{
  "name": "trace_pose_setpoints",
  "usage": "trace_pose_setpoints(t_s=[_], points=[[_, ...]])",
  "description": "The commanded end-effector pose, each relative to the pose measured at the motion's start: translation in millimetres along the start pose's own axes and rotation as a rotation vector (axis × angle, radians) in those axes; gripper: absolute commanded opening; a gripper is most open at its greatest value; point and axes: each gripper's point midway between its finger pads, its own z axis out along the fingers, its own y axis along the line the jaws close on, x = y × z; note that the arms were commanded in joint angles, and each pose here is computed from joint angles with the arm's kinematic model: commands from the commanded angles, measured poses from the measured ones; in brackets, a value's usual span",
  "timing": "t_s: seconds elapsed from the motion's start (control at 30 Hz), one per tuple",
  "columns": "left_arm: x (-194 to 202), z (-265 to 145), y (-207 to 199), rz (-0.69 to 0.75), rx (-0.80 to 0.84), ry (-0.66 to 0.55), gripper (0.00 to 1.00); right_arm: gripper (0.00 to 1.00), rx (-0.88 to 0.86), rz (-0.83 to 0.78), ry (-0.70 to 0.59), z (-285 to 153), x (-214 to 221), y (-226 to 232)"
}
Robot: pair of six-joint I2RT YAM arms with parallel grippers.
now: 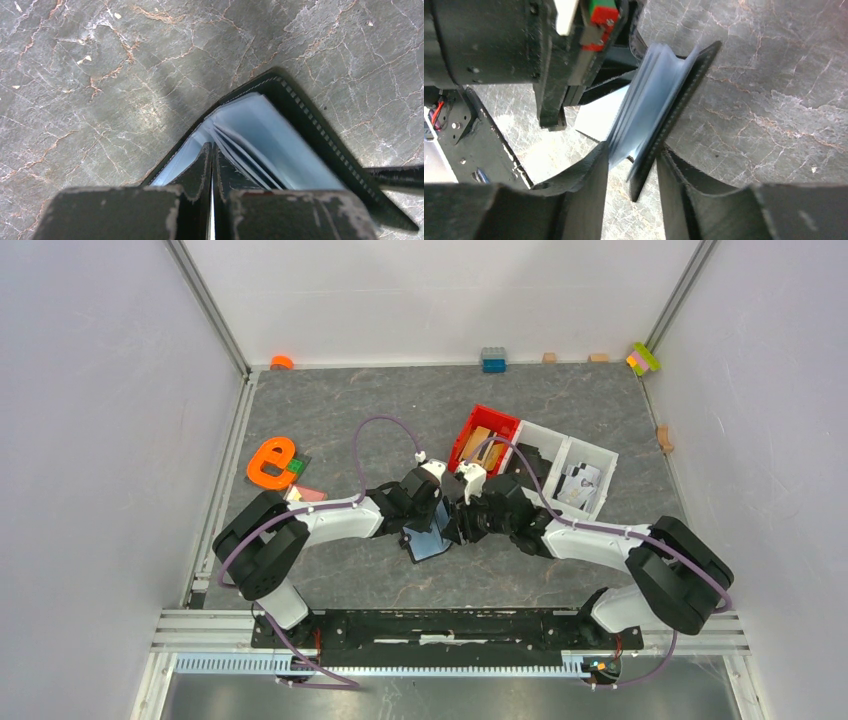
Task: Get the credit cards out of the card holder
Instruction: Remove the credit card from the card holder.
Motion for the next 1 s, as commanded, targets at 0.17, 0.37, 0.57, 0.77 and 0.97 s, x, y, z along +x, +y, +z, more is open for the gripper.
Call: trace_pose_setpoints(t_s=[0.17, 0.37, 0.57, 0.77, 0.97], points=[[9, 1, 4, 0.043, -0.014, 0.041, 0.02, 0.36, 0.166, -0.064, 0.010, -5, -11, -19], [9, 1, 4, 0.043, -0.014, 0.042, 0.02, 0.30, 0.182, -0.068, 0.024, -4, -10, -22], [9, 1, 4, 0.043, -0.014, 0.043, 0.02, 0.41, 0.050, -0.062, 0.023, 2, -8, 1], [9, 1, 4, 0.043, -0.014, 0.042, 0.02, 0.46, -0.041, -0.056, 0.031, 6, -5, 15], [6, -3, 4, 0.035, -0.013, 0.030, 0.02, 0.26, -0.030, -0.046, 0.052, 10, -1, 12]])
